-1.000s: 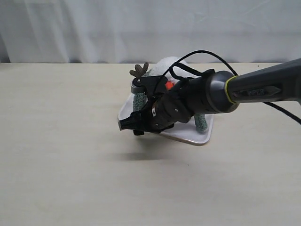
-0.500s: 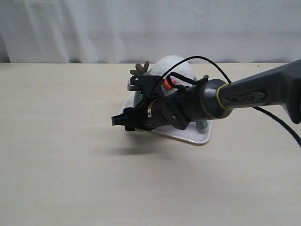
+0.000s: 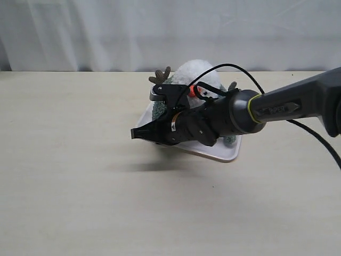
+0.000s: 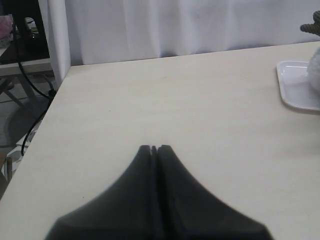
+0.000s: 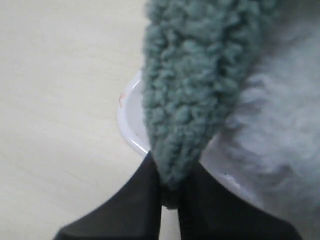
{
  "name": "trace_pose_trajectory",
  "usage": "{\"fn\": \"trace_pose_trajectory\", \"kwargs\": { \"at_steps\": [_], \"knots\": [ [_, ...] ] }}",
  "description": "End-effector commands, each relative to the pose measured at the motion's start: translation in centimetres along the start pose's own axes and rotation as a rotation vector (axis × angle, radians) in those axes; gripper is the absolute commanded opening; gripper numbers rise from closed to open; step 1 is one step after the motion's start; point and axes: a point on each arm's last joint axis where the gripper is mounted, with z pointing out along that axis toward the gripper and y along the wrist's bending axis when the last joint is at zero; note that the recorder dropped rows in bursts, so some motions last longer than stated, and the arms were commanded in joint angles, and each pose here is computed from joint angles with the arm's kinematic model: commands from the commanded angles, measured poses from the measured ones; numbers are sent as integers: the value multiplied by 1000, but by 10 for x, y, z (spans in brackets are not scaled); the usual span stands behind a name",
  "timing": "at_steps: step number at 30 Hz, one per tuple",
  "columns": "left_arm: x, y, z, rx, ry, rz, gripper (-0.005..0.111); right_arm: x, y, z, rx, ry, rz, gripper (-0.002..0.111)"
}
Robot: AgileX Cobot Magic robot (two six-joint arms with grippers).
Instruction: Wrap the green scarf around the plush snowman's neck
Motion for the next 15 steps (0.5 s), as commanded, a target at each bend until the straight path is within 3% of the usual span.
{"fn": "trace_pose_trajectory", "kwargs": {
  "at_steps": [1,15],
  "knots": [
    [-1,0,0,7,-12,5,0,0,-2,-3,12,14,-39,4],
    [0,0,0,7,-10,5,0,-4,13,-56,124,249,-319,4]
  ]
}}
